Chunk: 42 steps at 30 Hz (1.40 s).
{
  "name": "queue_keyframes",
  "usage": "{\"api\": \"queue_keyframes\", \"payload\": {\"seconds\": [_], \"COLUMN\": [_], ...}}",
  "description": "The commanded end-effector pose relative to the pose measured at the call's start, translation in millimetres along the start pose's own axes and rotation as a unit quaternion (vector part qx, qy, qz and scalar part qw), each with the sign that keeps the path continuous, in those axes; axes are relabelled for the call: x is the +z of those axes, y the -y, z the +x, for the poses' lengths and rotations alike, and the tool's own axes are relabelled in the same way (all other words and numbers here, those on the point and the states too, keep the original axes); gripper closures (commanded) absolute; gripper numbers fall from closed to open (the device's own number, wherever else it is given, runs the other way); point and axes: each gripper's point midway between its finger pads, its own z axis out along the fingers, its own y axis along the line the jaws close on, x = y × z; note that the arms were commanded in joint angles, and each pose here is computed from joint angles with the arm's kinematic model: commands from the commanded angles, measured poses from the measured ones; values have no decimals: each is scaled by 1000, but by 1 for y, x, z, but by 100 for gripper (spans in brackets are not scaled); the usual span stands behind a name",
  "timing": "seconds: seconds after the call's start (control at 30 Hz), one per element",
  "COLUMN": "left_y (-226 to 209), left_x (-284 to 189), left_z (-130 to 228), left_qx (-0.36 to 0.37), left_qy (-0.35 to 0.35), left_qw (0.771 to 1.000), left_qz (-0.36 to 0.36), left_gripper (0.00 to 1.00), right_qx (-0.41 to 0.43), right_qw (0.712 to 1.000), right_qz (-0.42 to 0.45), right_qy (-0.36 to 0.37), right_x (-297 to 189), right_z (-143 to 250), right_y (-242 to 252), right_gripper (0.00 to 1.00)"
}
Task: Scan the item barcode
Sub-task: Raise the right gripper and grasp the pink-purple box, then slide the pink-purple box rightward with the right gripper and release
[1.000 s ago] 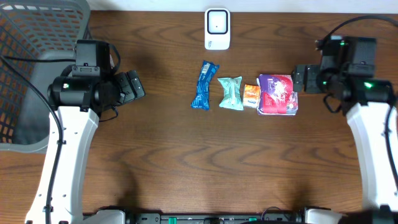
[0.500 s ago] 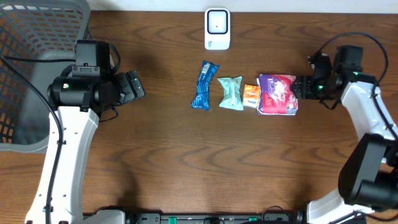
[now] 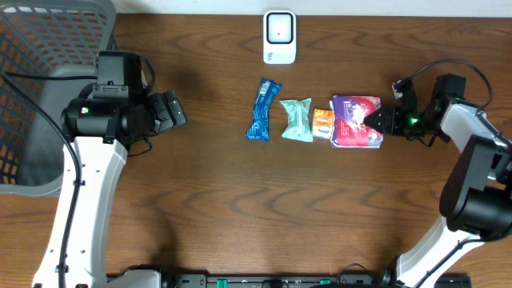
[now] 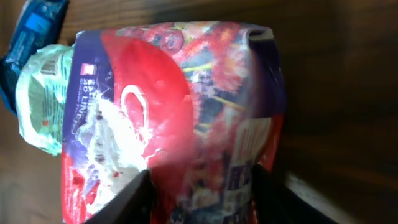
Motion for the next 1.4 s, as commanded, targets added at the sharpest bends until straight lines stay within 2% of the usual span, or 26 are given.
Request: {"api": "queue_keyframes", "payload": {"seconds": [0.0,0.03,0.2,0.33,0.4,0.47,0.53,0.63,0.8,0.87,0.93,1.13,1.37], "left_y": [-2,-2,-2,-2,-2,-2,-2,-2,-2,-2,-2,-2,-2], "left_x": [0,0,0,0,0,0,0,0,0,0,0,0,0], "left_z": [-2,-2,-2,-2,-2,-2,-2,-2,-2,-2,-2,-2,-2], "left_qx": [-3,-3,-3,-3,-3,-3,-3,-3,-3,-3,-3,-3,-3], "left_qy": [3,3,3,3,3,3,3,3,3,3,3,3,3], "left_qw": [1000,1000,1000,1000,1000,1000,1000,1000,1000,1000,1000,1000,1000], "left_qz": [-6,-6,-6,-6,-6,-6,-6,-6,-6,-6,-6,-6,-6], "left_gripper": [2,2,2,2,2,2,2,2,2,2,2,2,2], "right_qx": [2,2,31,35,37,42,45,41,26,16,19,-13,-76], "right_qw": [1000,1000,999,998,994,983,960,908,779,744,722,689,697], "right_qz": [-25,-21,0,23,71,160,256,398,610,655,680,723,713], "right_qy": [-2,-3,16,54,68,84,102,128,143,130,123,40,-9], "right_x": [7,7,-10,-47,-70,-97,-123,-164,-210,-212,-206,-163,-100], "right_z": [4,4,-8,-32,-42,-49,-52,-56,-54,-51,-49,-35,-26], "right_y": [1,2,6,-2,-3,2,5,4,3,5,9,35,24], "right_gripper": [86,99,99,99,99,99,99,99,99,99,99,99,96]}}
